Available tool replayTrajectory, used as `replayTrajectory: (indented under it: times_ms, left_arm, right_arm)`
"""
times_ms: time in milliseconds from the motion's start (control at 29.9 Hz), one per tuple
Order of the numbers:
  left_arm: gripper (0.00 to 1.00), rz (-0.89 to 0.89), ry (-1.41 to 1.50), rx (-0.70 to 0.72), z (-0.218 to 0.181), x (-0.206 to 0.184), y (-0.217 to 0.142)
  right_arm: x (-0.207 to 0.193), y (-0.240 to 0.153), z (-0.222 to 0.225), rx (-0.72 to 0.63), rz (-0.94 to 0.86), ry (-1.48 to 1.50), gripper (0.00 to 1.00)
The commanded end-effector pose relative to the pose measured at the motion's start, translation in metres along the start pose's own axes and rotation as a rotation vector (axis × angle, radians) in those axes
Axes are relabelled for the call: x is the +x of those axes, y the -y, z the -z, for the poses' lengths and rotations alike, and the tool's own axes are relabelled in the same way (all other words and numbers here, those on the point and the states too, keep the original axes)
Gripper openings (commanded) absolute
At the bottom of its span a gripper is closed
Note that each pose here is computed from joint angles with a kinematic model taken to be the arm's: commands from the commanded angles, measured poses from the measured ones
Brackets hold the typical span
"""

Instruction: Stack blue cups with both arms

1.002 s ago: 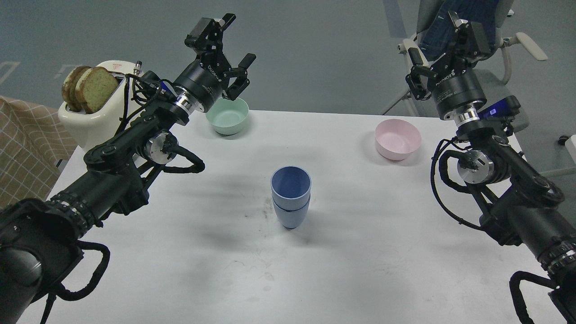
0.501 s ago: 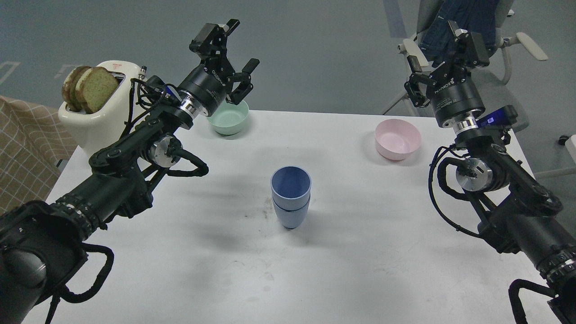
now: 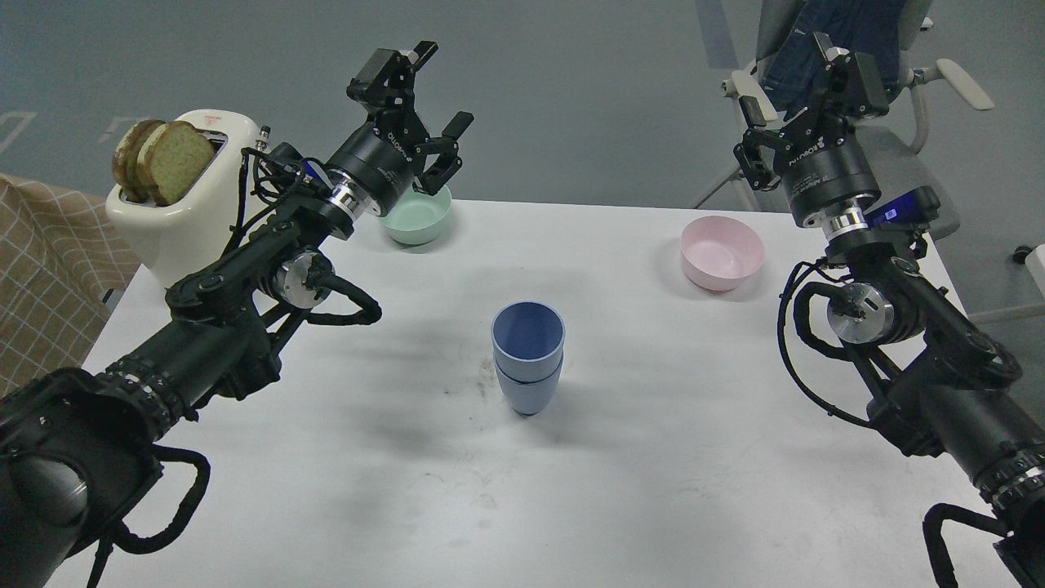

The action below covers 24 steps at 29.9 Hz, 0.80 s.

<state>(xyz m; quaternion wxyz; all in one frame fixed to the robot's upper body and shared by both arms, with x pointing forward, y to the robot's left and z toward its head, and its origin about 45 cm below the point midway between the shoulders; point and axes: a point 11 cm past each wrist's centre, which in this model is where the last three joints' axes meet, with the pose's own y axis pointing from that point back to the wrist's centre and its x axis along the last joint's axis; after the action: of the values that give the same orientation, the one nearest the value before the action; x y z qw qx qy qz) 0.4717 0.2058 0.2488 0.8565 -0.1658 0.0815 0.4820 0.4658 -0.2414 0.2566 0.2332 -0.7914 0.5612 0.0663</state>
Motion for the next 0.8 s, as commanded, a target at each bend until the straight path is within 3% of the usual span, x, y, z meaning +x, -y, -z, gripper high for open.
replayTrajectory:
  times_ms: [0, 769]
  left_arm:
    - [0.98, 0.003, -0.002, 0.000, 0.000, -0.001, 0.001]
    - [0.98, -0.002, -0.002, 0.004, 0.002, 0.000, -0.002]
  right_arm:
    - [-0.002, 0.001, 0.000, 0.001, 0.003, 0.004, 1.00]
    - [-0.018, 0.009, -0.003, 0.007, 0.031, 0.018, 1.00]
